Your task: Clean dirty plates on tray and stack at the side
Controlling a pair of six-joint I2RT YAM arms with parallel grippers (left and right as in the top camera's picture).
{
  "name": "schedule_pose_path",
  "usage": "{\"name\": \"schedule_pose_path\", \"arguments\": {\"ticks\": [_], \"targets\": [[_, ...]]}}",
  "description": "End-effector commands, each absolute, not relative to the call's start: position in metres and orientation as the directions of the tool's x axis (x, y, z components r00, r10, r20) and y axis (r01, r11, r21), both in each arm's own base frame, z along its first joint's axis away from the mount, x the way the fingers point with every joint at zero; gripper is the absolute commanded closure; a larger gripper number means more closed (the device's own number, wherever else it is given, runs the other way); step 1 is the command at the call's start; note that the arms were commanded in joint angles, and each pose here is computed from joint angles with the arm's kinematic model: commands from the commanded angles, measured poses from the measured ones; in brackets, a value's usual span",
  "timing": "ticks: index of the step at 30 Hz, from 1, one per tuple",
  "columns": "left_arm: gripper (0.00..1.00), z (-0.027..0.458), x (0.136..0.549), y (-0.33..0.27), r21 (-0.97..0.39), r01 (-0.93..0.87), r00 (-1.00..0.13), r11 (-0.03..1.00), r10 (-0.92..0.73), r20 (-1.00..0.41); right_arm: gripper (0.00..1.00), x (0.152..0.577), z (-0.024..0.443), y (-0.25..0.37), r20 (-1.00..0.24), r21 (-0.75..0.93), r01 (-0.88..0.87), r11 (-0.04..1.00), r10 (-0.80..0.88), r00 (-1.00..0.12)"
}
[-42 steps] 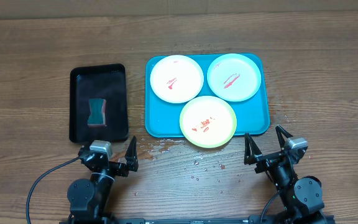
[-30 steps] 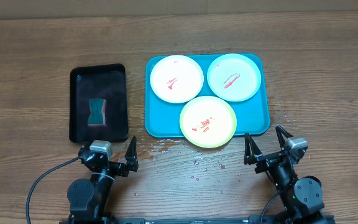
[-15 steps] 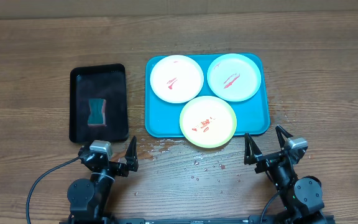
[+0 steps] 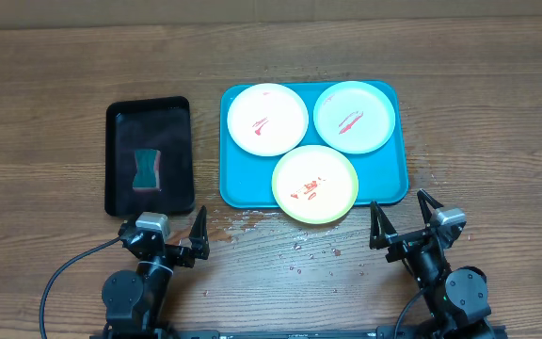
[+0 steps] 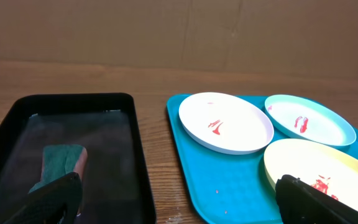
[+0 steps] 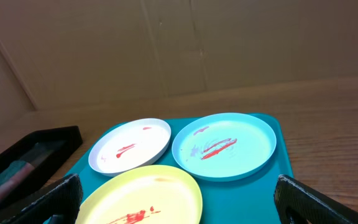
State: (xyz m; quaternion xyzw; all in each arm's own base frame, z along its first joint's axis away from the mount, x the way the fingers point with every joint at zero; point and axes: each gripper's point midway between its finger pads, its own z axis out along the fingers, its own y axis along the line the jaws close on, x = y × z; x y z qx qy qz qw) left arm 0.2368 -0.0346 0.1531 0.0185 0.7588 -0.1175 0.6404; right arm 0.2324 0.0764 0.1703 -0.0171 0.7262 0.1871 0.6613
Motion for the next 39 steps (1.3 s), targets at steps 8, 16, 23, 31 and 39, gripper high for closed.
{"name": "schedule_pose_path", "arguments": {"ticks": [8, 16, 23, 31, 39], "targets": [[0.0, 0.154, 0.237, -0.033, -0.163, 0.174, -0.172, 0.971, -0.133, -0.976, 0.0, 0.233, 0.171, 0.075, -0.968, 0.246, -0.27, 0.931, 0.223, -0.113], [0.0, 0.154, 0.235, -0.041, -0.182, 0.215, -0.18, 0.96, -0.144, -0.973, 0.0, 0.233, 0.171, 0.075, -0.968, 0.246, -0.27, 0.931, 0.223, -0.113], [0.0, 0.162, 0.234, -0.049, -0.249, 0.251, -0.173, 0.935, -0.209, -0.962, 0.0, 0.233, 0.171, 0.075, -0.968, 0.246, -0.27, 0.931, 0.223, -0.113], [0.0, 0.217, 0.228, -0.059, -0.245, 0.332, -0.091, 0.911, -0.227, -0.97, 0.0, 0.233, 0.171, 0.075, -0.968, 0.246, -0.27, 0.931, 0.223, -0.113], [0.0, 0.275, 0.249, -0.036, -0.117, 0.193, -0.213, 0.974, -0.075, -0.974, 0.0, 0.233, 0.171, 0.075, -0.968, 0.246, -0.27, 0.931, 0.223, -0.113]]}}
